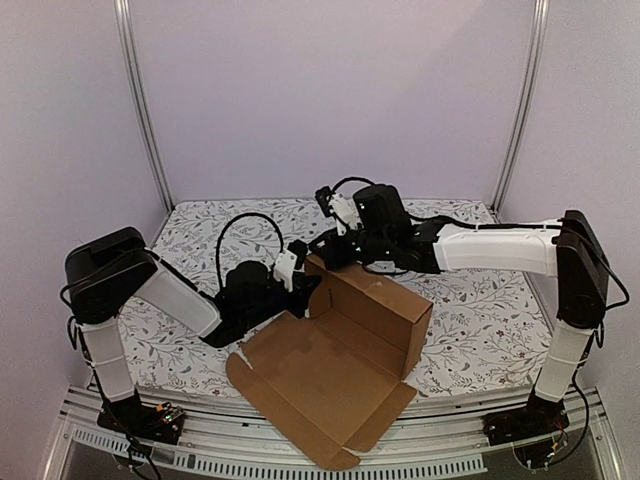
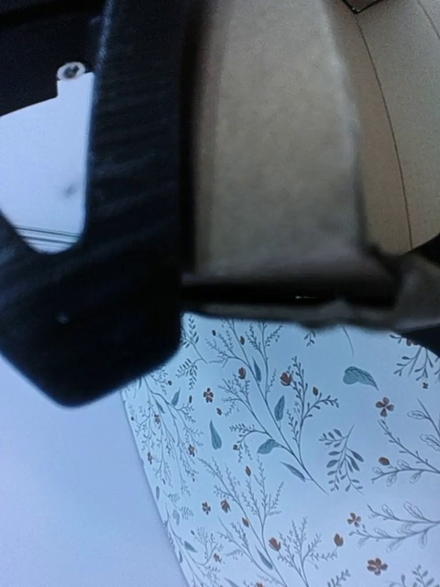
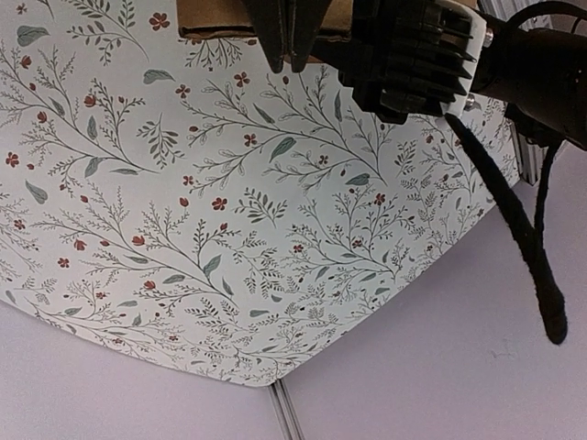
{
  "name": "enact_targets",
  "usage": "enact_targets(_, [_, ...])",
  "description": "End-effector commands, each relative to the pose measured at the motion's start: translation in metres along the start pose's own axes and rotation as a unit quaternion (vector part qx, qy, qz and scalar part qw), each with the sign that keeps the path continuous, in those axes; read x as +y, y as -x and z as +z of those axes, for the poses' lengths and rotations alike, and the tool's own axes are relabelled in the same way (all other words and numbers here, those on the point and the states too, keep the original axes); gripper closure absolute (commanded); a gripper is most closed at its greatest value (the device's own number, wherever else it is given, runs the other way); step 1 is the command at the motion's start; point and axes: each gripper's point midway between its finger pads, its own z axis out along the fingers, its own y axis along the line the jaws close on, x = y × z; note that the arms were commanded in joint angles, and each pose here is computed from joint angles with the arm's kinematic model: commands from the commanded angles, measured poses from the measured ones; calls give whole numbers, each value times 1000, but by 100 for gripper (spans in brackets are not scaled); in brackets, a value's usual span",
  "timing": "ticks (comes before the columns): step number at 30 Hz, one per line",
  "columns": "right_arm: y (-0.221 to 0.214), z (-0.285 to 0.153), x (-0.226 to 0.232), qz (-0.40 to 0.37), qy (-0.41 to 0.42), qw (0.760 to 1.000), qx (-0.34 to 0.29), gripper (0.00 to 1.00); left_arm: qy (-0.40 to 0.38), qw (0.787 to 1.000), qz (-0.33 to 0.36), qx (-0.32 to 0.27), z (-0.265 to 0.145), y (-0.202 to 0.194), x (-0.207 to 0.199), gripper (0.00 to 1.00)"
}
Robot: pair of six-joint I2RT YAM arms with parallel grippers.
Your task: Fold the paper box
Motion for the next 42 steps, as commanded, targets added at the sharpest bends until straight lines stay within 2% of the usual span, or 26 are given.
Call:
enact_targets(1, [-70, 13, -12, 4, -26, 996, 90, 100, -11, 1000, 8, 15, 7, -10, -3, 91])
enact_targets(25, [-116, 11, -28, -1, -78, 985, 156, 100, -8, 1000, 10, 21, 7, -20, -1, 82])
enact_targets(34, [-133, 11, -29, -5, -84, 980, 182, 100, -13, 999, 4, -34, -12, 6, -2, 76])
enact_targets(42, [-128, 7, -27, -10, -82, 980, 181, 100, -13, 999, 5, -45, -14, 1, 2, 67])
